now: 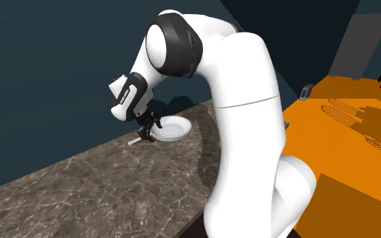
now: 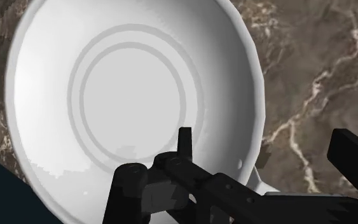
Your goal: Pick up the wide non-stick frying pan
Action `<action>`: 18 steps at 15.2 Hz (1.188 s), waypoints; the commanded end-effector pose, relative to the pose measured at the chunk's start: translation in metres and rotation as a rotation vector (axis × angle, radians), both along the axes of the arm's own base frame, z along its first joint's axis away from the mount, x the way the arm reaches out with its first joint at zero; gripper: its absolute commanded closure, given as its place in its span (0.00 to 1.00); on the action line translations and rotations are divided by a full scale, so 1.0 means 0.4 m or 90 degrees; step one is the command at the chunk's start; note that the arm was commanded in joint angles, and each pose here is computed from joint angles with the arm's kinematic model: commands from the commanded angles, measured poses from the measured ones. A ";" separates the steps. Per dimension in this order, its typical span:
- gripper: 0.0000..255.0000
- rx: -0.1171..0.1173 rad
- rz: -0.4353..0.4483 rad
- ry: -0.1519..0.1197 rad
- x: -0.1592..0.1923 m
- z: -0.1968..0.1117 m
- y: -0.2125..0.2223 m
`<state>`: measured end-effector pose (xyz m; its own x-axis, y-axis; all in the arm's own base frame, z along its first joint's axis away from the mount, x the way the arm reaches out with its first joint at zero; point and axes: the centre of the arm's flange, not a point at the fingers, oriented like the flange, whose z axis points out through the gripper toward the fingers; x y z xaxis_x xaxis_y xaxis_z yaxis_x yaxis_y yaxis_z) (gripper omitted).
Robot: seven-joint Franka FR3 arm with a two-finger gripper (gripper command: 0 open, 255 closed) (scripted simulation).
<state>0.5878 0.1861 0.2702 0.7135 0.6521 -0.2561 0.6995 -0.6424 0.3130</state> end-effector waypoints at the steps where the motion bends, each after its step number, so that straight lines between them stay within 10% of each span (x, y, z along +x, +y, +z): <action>1: 0.00 0.000 0.000 0.000 0.000 -0.005 0.001; 2: 1.00 0.000 0.000 0.000 0.000 -0.006 0.000; 18: 1.00 0.000 0.000 0.000 0.000 0.087 0.001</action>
<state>0.5882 0.1855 0.2996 0.7146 0.6511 -0.2560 0.6985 -0.6433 0.3136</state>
